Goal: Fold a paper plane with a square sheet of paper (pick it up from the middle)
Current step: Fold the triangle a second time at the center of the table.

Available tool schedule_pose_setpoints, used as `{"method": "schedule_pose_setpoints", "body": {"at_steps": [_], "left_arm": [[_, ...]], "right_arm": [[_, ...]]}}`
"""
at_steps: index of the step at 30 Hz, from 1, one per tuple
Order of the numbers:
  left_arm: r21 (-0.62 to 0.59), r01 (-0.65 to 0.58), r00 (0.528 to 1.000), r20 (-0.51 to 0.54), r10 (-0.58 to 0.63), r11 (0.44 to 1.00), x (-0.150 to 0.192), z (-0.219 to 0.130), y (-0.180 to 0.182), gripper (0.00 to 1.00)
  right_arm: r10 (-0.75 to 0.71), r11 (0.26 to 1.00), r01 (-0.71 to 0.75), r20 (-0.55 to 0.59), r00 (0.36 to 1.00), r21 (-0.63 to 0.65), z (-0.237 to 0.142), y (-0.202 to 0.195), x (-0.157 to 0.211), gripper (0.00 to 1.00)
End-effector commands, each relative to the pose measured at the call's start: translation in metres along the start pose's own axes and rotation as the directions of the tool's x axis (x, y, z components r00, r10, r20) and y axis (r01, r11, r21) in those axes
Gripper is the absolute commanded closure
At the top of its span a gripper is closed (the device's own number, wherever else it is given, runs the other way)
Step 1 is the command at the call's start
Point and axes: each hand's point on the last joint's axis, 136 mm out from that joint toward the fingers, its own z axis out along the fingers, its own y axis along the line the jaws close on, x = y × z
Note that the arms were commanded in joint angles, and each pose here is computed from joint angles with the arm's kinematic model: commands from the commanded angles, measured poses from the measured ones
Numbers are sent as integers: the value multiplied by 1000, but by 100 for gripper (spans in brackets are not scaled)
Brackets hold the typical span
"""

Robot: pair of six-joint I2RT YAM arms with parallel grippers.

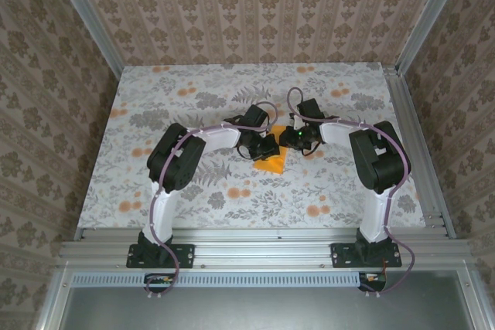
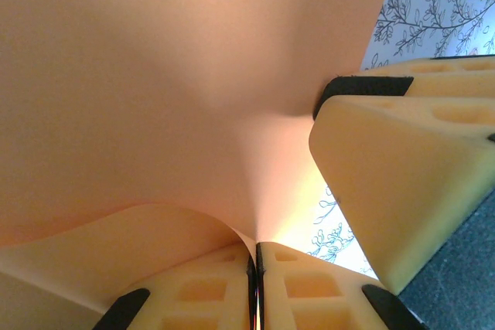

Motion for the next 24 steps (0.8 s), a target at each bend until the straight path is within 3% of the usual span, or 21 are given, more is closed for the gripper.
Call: {"method": "schedule_pose_setpoints", "body": {"at_steps": [1, 24], "left_arm": [[37, -47, 999, 11, 46, 998, -4, 3, -17, 88], [61, -142, 990, -11, 143, 988, 5, -5, -30, 88]], "right_arm": [[36, 999, -35, -82, 996, 10, 3, -6, 26, 75], [42, 999, -41, -79, 996, 18, 1, -12, 26, 75]]}}
